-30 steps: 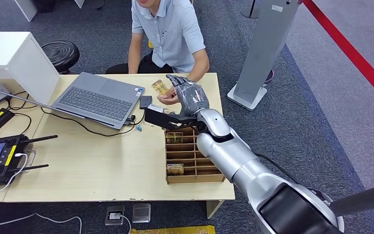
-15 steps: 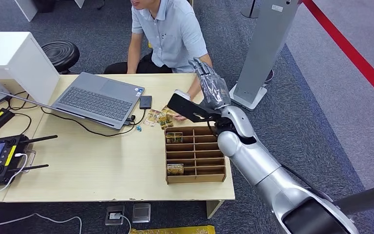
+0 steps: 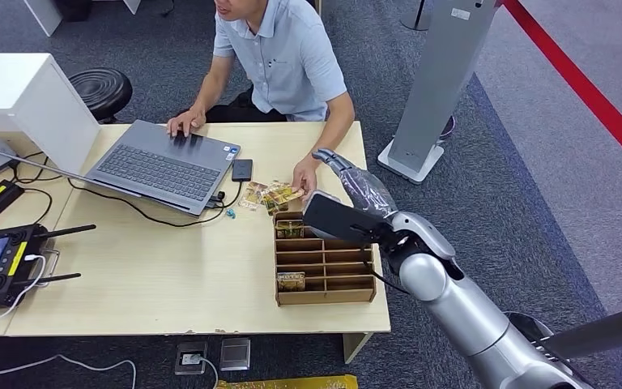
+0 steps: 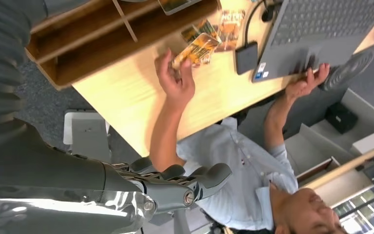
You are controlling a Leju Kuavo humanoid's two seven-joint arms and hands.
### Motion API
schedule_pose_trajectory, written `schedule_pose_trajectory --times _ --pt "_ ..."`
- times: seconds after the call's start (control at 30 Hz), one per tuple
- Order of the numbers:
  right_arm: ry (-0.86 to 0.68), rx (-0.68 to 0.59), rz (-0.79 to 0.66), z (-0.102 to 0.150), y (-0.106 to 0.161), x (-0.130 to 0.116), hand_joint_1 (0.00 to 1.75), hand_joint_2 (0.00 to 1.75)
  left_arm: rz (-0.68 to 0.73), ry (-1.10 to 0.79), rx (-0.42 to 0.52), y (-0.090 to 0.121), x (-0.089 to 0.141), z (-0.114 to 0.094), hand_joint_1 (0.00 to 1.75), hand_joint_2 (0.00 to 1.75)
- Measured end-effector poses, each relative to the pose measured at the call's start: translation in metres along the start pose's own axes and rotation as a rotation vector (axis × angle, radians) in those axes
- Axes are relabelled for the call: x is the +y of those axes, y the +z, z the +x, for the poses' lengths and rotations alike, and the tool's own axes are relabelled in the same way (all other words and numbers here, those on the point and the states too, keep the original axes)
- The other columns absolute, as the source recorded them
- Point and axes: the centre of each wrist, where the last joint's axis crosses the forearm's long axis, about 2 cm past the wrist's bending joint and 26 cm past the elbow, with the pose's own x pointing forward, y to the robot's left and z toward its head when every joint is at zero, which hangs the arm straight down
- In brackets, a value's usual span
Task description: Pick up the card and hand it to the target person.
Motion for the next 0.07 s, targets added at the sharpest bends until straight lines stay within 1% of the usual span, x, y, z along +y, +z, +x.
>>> schedule_pose_trajectory --times 0.07 --pt "-0.004 -0.001 0.022 -0.0002 0.0048 0.0046 0.0 1.75 0.002 -0.001 0.006 0.0005 -0.0006 -0.0001 0.0 0.0"
